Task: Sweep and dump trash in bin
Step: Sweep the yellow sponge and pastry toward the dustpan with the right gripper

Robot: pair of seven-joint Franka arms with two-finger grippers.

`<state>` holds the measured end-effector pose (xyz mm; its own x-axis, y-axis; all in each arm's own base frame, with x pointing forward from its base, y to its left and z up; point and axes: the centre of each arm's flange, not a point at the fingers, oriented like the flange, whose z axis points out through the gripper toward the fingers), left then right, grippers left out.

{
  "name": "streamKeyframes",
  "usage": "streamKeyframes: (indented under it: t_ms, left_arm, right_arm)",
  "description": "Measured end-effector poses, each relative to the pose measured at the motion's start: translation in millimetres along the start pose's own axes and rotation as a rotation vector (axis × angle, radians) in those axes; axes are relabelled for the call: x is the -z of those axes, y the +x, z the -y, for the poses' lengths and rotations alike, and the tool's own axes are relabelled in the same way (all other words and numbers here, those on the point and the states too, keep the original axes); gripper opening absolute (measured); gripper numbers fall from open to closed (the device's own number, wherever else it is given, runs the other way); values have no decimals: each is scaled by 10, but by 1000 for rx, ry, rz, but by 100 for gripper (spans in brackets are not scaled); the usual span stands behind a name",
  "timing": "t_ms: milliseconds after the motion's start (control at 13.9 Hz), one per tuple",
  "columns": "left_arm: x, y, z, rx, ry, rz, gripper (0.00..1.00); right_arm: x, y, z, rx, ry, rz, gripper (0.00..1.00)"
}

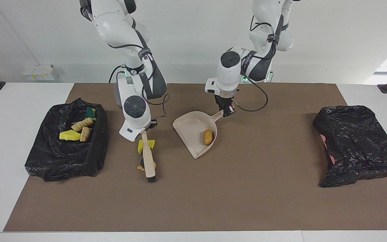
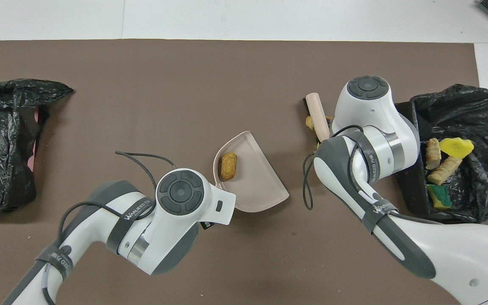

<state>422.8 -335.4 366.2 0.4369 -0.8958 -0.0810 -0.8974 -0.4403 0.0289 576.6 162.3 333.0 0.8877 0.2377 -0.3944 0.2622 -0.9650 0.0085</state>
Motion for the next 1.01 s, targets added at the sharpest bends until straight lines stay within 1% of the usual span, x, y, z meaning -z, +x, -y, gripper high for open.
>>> streamKeyframes:
  t_ms: [216, 431, 503, 647, 791, 1006]
  left_arm:
    - [29, 5, -116, -12, -14, 35, 32]
    - [45, 28, -197, -27, -15, 41, 32]
    - [44, 30, -201, -28, -14, 41, 32]
    - [43, 25, -188, -31, -14, 41, 32]
    - [45, 17, -161, -60, -13, 38, 32]
    - [50, 35, -137, -87, -5, 20, 32]
  right_arm:
    - [2, -118, 374, 90, 61, 50, 27]
    - [-13, -297, 864, 146, 155, 103, 27]
    - [3, -344, 992, 154, 179, 109, 27]
    - [132, -438, 1134, 153, 214, 99, 27]
    - [371, -588, 1020, 138, 225, 93, 27]
    - [700, -746, 588, 90, 245, 77, 27]
